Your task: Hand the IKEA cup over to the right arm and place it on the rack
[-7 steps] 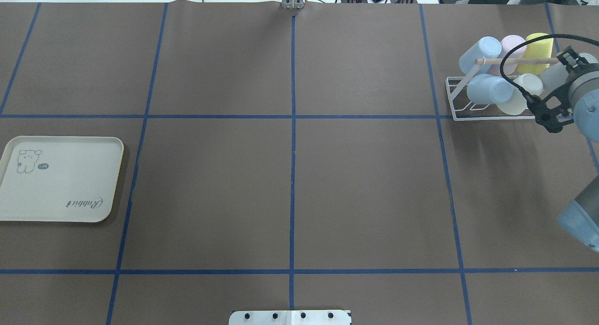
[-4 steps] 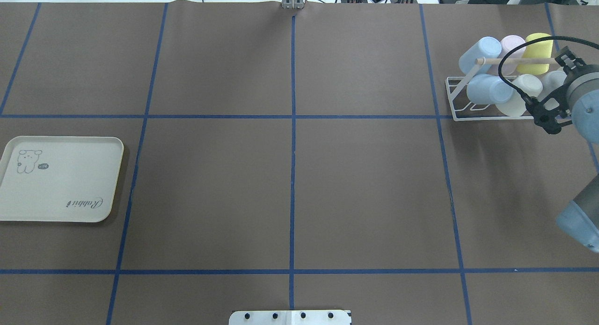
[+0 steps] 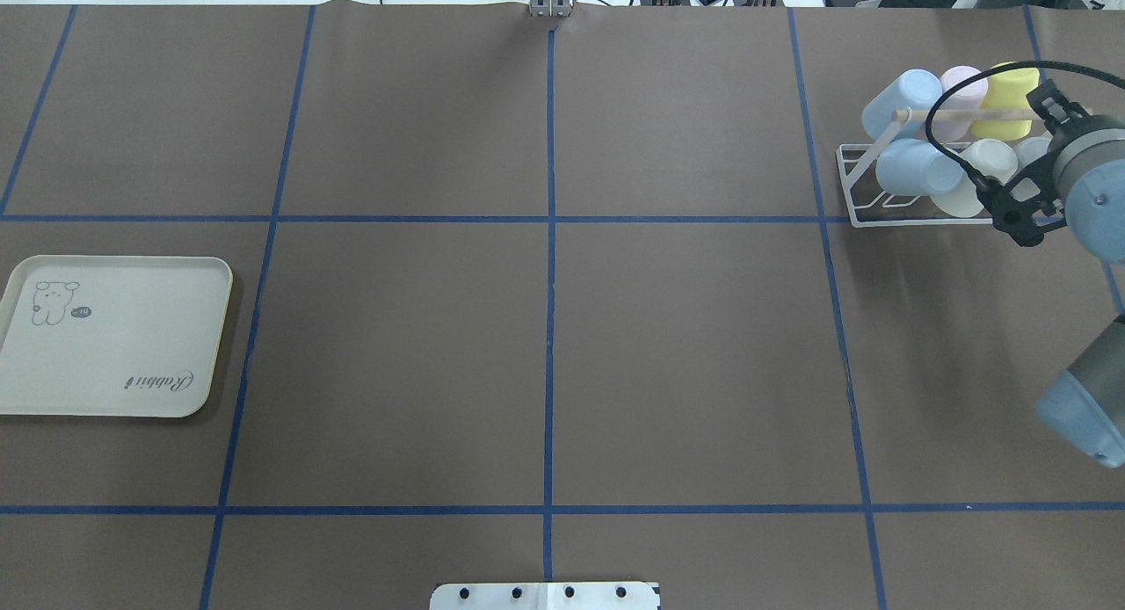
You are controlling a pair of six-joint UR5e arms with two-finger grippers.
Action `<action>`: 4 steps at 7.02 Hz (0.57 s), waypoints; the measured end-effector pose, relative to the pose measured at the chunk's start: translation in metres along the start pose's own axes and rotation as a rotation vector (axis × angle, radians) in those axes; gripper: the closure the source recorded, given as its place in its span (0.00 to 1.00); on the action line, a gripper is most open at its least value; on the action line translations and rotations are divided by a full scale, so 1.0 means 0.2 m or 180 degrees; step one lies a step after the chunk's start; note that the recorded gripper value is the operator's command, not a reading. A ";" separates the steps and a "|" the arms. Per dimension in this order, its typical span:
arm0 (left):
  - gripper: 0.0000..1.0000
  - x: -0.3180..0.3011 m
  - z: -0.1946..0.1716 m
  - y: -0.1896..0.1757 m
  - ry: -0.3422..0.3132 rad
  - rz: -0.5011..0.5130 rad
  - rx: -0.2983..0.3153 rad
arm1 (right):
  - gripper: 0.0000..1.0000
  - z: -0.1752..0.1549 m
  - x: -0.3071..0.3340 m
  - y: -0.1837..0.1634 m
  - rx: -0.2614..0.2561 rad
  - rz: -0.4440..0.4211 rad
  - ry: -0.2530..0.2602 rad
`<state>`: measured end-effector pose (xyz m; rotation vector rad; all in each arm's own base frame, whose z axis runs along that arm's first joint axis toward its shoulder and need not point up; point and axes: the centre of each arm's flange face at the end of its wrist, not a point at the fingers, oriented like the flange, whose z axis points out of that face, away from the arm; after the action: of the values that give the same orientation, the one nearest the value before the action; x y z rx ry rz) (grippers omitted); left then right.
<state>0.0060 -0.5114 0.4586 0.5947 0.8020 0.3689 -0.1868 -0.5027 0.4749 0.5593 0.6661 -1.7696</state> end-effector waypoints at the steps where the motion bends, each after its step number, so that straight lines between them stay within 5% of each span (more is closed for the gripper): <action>1: 0.00 0.00 0.00 0.00 0.0000 0.0001 0.0001 | 0.01 -0.05 0.06 0.07 0.0127 0.0142 0.0047; 4: 0.00 0.00 -0.01 0.00 -0.0003 0.0001 0.0006 | 0.01 -0.16 0.09 0.45 0.0742 0.1204 -0.0049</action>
<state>0.0053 -0.5112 0.4578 0.5967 0.8015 0.3684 -0.1036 -0.5145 0.4245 0.7749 0.3166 -1.4986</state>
